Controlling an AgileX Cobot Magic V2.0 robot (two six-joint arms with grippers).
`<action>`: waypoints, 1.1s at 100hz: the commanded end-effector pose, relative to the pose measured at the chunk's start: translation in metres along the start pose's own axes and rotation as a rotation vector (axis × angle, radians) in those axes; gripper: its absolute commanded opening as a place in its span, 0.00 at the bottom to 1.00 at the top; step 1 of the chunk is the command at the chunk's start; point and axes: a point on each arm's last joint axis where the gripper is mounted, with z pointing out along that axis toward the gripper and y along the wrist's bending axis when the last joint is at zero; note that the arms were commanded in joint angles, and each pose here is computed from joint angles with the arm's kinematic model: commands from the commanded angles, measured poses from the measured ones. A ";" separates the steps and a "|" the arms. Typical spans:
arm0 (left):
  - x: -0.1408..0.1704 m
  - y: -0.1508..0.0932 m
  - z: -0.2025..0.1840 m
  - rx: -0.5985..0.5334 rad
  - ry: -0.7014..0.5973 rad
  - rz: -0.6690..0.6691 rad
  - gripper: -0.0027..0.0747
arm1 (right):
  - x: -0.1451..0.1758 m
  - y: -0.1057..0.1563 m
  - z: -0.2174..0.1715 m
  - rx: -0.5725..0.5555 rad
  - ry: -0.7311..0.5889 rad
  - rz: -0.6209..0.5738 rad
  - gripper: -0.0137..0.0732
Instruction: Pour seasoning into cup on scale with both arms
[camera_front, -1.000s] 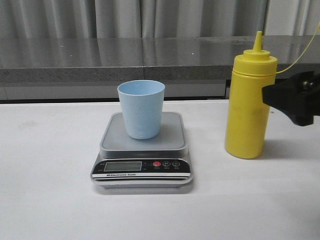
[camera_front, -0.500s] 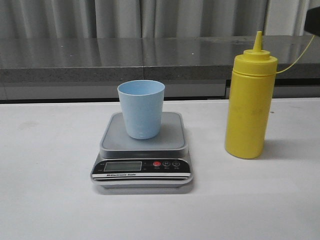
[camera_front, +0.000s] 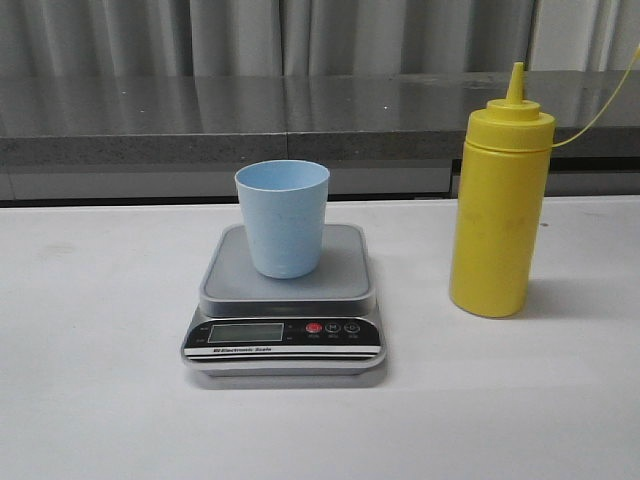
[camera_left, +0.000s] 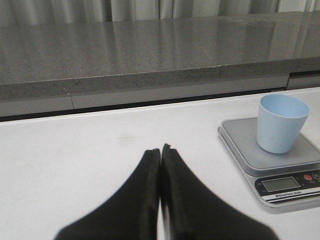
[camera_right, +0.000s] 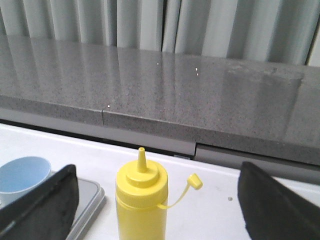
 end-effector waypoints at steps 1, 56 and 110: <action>-0.014 0.000 -0.002 -0.003 -0.088 -0.014 0.01 | -0.021 0.000 -0.004 0.002 -0.066 -0.001 0.82; -0.014 0.000 -0.002 -0.003 -0.088 -0.014 0.01 | -0.037 0.000 -0.008 -0.003 -0.208 -0.002 0.08; -0.014 0.000 -0.002 -0.003 -0.088 -0.014 0.01 | -0.037 0.000 -0.008 -0.002 -0.203 -0.002 0.08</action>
